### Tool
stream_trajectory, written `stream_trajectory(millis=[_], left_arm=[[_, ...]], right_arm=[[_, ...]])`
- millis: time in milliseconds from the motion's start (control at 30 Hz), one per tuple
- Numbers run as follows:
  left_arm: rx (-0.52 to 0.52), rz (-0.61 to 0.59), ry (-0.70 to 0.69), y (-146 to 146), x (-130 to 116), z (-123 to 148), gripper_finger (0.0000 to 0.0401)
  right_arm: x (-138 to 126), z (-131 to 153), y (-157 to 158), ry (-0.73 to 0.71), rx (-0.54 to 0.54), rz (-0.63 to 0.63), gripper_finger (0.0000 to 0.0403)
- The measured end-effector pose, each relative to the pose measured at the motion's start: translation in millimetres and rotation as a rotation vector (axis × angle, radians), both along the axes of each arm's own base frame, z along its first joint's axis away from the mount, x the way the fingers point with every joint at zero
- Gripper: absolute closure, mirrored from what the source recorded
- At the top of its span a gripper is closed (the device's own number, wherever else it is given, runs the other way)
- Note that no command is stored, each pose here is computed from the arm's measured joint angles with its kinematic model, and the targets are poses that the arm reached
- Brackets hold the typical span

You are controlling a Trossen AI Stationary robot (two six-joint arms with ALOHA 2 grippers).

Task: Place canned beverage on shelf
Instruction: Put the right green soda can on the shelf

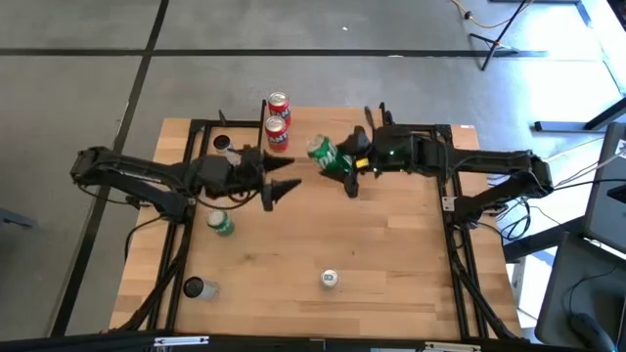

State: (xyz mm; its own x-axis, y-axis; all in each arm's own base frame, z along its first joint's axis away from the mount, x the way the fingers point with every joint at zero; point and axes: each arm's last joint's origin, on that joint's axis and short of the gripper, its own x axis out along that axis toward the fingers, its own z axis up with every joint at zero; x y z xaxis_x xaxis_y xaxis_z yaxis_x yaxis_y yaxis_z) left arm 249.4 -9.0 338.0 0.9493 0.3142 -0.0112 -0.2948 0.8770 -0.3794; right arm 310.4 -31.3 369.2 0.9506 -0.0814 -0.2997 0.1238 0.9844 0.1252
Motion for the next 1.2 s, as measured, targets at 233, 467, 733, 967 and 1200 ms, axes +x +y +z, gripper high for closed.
stream_trajectory(millis=[233, 467, 733, 967, 1200], left_arm=[[0.100, 0.055, -0.162, 16, 4, 16, 0.0046], [0.106, 0.014, -0.149, 22, 11, 10, 0.0046], [0.105, 0.016, -0.162, 24, 18, 7, 0.0047], [0.098, -0.016, -0.174, 27, 17, 8, 0.0122], [0.120, -0.054, -0.119, 26, 15, 5, 0.0149]], right_arm=[[16, 4, -3, -0.141, 0.032, 0.018, 0.0130], [38, -3, 0, -0.245, 0.092, 0.073, 0.0130], [51, -12, -1, -0.273, 0.120, 0.081, 0.0130], [52, -12, -1, -0.284, 0.114, 0.085, 0.0086], [40, -9, 0, -0.200, 0.110, 0.087, 0.0026]])
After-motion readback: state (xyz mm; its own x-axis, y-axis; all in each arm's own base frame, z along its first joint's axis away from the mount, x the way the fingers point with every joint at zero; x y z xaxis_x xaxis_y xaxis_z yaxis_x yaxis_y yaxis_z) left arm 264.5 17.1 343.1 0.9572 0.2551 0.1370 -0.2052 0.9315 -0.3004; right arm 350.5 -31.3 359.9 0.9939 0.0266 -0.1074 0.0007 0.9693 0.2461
